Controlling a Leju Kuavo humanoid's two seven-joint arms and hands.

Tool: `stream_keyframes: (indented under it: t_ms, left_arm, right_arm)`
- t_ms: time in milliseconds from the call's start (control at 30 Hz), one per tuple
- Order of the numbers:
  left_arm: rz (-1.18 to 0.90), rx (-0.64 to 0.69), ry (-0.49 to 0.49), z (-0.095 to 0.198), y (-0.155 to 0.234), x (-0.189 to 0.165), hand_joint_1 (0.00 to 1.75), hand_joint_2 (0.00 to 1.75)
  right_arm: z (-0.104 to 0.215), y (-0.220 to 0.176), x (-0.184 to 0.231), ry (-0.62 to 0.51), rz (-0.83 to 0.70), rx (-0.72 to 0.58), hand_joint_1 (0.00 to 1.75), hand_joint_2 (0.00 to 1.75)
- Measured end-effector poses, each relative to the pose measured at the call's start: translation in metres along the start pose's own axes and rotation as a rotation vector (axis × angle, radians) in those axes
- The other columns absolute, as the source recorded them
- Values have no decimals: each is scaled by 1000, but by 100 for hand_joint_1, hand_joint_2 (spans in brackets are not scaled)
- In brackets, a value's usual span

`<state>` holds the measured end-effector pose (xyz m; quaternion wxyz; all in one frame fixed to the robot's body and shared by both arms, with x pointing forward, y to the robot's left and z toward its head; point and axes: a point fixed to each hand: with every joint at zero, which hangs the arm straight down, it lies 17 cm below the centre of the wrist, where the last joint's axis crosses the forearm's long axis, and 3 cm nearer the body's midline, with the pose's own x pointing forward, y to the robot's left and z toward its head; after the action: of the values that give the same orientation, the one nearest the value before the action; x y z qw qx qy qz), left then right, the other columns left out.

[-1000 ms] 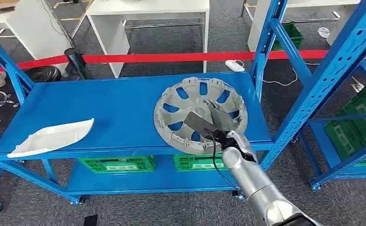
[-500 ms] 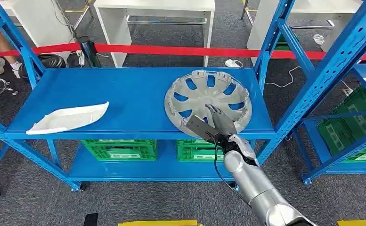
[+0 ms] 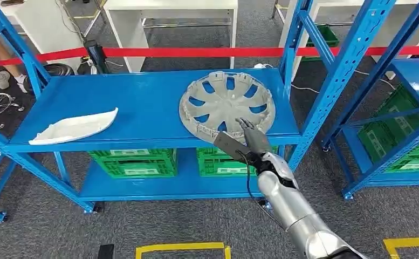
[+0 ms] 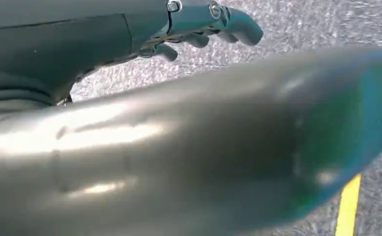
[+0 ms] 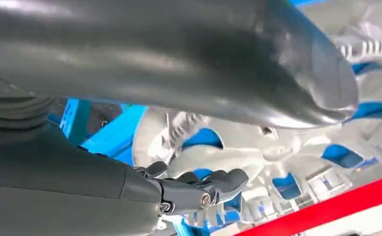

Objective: Take the parts from the cabinet and place them on the table.

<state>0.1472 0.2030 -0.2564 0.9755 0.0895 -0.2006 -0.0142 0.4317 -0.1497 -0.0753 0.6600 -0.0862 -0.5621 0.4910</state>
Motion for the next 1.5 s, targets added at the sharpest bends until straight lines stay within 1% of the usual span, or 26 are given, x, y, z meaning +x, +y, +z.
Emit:
stream_keyframes:
  t_ms: [200, 333, 467, 633, 667, 767, 900, 1133, 1500]
  left_arm:
    - [9, 7, -1, 0, 1, -1, 0, 0]
    - [17, 9, -5, 1, 0, -1, 0, 0]
    - [33, 13, 1, 1, 1, -3, 0, 0]
    - [49, 19, 5, 2, 2, -7, 0, 0]
    - [54, 22, 7, 1, 3, -8, 0, 0]
    - [64, 31, 15, 2, 5, -11, 0, 0]
    - [75, 38, 23, 1, 8, -14, 0, 0]
    - [100, 55, 46, 2, 13, -22, 0, 0]
    - [94, 69, 71, 2, 17, -31, 0, 0]
  right_arm:
    - [0, -5, 1, -11, 23, -24, 0, 0]
    - [0, -12, -4, 1, 64, -59, 0, 0]
    - [-1, -24, -11, 38, 179, -114, 0, 0]
    - [-4, -34, -12, 62, 320, -141, 0, 0]
    - [-6, -37, -12, 72, 367, -145, 0, 175]
    - [-11, -48, -7, 79, 449, -154, 0, 175]
    - [-15, -60, -7, 89, 505, -154, 0, 175]
    - [-17, -66, -8, 64, 520, -131, 0, 175]
    - [-14, -56, -14, 64, 515, -93, 0, 175]
